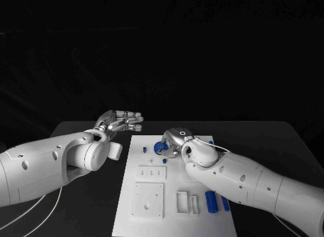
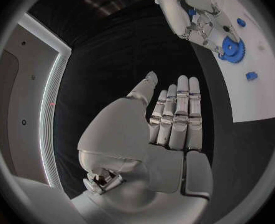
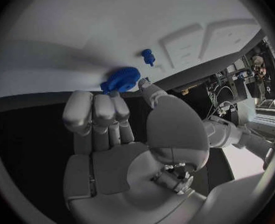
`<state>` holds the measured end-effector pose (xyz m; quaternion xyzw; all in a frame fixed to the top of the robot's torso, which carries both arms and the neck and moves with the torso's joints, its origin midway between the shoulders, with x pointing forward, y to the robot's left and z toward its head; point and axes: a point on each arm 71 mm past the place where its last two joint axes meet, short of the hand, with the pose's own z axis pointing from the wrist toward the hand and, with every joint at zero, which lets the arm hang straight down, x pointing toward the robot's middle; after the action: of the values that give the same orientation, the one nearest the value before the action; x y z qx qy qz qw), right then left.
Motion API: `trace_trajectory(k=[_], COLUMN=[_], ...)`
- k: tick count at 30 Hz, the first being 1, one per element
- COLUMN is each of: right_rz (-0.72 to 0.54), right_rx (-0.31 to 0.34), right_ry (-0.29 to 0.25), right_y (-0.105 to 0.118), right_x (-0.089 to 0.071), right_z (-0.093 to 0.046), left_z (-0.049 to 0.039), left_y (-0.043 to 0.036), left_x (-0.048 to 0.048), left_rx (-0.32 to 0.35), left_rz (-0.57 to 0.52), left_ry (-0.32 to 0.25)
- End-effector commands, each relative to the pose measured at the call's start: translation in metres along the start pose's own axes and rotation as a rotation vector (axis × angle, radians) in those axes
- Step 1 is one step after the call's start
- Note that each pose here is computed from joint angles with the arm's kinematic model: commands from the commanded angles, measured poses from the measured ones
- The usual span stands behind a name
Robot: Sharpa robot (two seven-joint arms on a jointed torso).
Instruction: Assemble the parts on the task board
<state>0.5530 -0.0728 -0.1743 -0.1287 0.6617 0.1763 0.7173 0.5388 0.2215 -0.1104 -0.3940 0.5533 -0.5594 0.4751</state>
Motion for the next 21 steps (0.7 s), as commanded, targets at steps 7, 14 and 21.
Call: trace_trajectory(k=[7,14,21], right_rz=[0.011,0.021,0.026], right_rx=[-0.004,-0.001,0.017], right_ry=[0.014,0.036,0.025], right_y=[-0.001,-0.007,-0.018], right_x=[0.002,0.002,0.001], right_z=[-0.002,-0.006,-0.011], left_z=[0.001,0.0006,-0.0002], left_y=[-0.0013,-0.0012,-0.0011], left_x=[0.002,0.0002,-0.0023], left_rx=[0.007,0.006,0.006], left_rz=[-0.005,-0.004,-0.002], left_ry=[0.009,0.005,-0.001])
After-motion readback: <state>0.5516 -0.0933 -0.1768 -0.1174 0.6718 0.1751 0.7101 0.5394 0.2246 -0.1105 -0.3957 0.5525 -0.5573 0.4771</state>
